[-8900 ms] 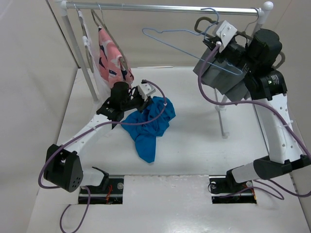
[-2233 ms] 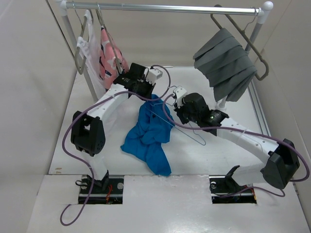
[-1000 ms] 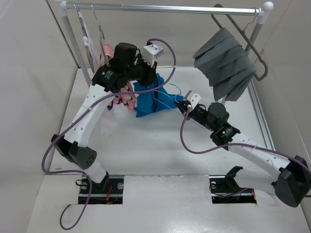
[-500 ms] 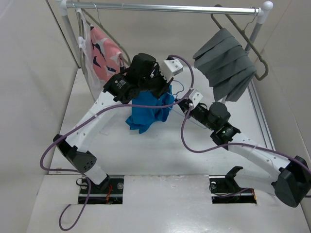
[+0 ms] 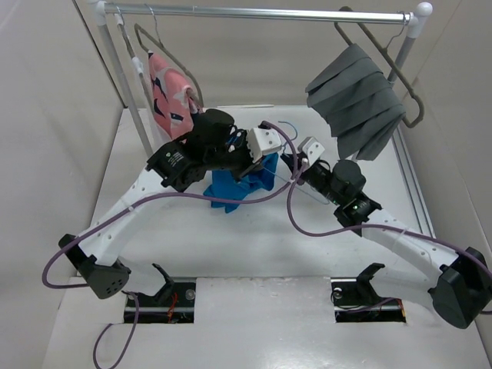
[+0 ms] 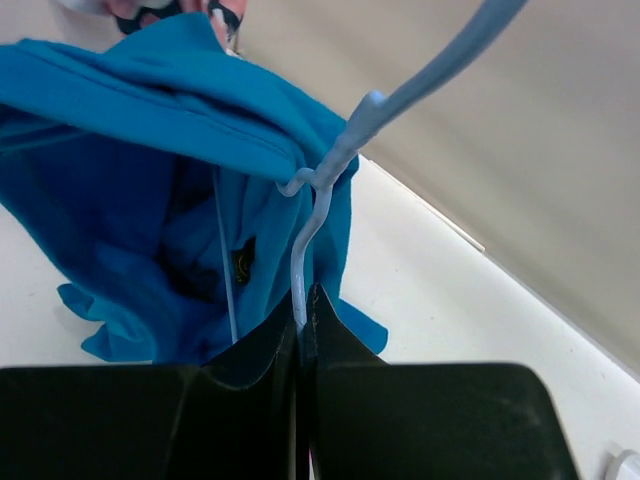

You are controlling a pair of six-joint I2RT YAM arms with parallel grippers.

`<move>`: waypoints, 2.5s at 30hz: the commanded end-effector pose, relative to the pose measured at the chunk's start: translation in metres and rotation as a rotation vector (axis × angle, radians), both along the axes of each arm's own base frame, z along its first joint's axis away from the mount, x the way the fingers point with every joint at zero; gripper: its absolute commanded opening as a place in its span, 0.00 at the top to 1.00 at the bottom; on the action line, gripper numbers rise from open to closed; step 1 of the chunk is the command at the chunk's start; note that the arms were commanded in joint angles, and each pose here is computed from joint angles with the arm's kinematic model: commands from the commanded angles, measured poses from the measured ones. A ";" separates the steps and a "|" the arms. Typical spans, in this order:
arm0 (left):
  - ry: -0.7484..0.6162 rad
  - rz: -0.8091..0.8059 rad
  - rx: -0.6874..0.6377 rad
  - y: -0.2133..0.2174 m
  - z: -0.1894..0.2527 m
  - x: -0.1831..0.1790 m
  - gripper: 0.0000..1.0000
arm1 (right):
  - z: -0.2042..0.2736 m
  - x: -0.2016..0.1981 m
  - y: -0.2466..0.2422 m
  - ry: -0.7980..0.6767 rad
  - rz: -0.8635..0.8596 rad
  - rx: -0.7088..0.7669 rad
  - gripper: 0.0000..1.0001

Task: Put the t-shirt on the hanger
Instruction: Place tshirt on hanger

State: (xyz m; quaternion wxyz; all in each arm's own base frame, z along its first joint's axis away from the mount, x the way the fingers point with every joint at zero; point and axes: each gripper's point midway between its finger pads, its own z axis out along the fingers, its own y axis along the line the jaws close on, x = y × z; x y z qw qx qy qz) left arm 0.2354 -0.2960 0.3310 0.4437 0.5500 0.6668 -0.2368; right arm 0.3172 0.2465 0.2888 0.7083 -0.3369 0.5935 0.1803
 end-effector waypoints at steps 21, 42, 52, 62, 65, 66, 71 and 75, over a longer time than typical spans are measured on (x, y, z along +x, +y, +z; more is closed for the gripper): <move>-0.577 -0.033 0.217 0.044 -0.001 0.060 0.16 | 0.009 -0.017 0.016 -0.197 0.173 -0.032 1.00; -0.207 -0.352 0.324 0.010 -0.085 0.077 1.00 | 0.023 -0.034 0.014 -0.256 0.231 -0.031 1.00; -0.041 0.062 0.110 0.015 -0.064 0.104 1.00 | 0.058 0.006 -0.046 -0.064 -0.127 -0.076 0.00; 0.072 0.319 -0.039 0.026 -0.064 0.102 1.00 | 0.014 -0.050 -0.087 0.190 -0.261 -0.120 0.00; 0.068 0.329 -0.067 0.027 -0.058 0.099 1.00 | -0.024 -0.064 -0.063 0.278 -0.185 -0.054 0.05; 0.061 0.328 -0.073 0.026 -0.056 0.100 1.00 | -0.052 -0.069 -0.052 0.341 -0.162 -0.053 0.09; 0.057 0.324 -0.096 0.024 -0.047 0.100 1.00 | -0.080 -0.053 -0.016 0.371 -0.095 -0.002 0.18; 0.057 0.305 -0.110 0.020 -0.044 0.099 1.00 | -0.072 -0.019 0.018 0.323 -0.076 0.029 0.18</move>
